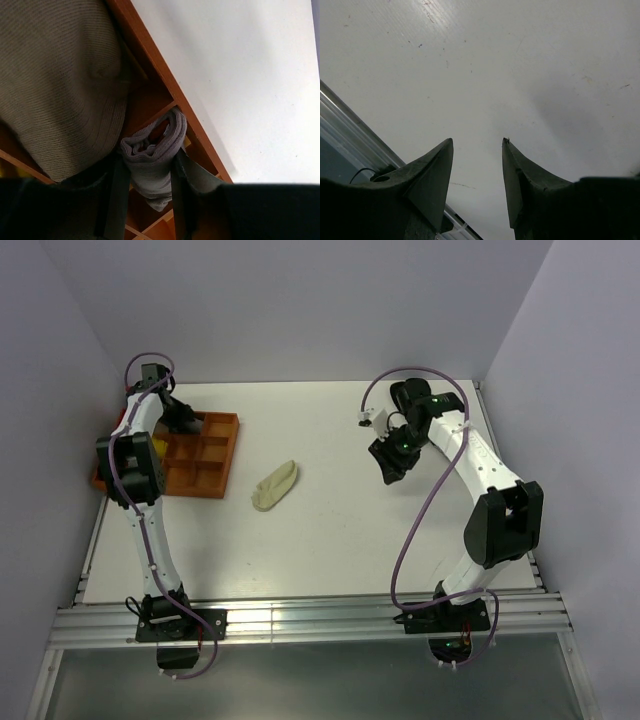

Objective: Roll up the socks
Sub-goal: Place the sock in the storage box.

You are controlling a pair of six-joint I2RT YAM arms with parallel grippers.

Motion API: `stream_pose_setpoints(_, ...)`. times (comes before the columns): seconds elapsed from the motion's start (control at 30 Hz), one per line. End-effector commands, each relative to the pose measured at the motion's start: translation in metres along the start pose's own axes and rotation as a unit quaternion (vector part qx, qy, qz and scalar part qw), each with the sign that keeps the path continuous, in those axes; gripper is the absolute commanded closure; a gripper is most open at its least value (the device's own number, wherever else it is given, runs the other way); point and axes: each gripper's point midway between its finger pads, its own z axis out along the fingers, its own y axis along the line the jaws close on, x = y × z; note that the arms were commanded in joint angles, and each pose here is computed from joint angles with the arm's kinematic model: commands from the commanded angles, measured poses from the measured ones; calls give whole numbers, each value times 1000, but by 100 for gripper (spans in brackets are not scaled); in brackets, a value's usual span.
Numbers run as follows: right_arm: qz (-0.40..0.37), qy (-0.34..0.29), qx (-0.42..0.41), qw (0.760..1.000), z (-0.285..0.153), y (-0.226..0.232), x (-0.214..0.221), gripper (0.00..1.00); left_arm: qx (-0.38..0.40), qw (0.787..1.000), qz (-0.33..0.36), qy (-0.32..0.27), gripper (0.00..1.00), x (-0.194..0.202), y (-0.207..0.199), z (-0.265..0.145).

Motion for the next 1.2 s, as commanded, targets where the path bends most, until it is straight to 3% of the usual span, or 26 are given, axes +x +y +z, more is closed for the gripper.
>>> stream_pose_setpoints(0.0, -15, -22, 13, 1000, -9, -1, -4, 49, -125, 990, -11, 56, 99, 42, 69, 28)
stream_pose_setpoints(0.23, -15, -21, 12, 1000, -8, 0, -1, 49, -110, 992, -23, 53, 91, 39, 61, 24)
stream_pose_setpoints(0.37, -17, -21, 12, 1000, -9, 0, -1, 49, -75, 996, -24, 43, 67, 34, 46, 12)
stream_pose_setpoints(0.47, -17, -21, 14, 1000, -10, 0, -2, 49, -48, 998, -24, 27, 59, 21, 29, -3)
stream_pose_setpoints(1.17, -18, -29, 10, 999, -14, 1, -8, 49, 53, 998, -6, -15, 50, -16, -27, -66)
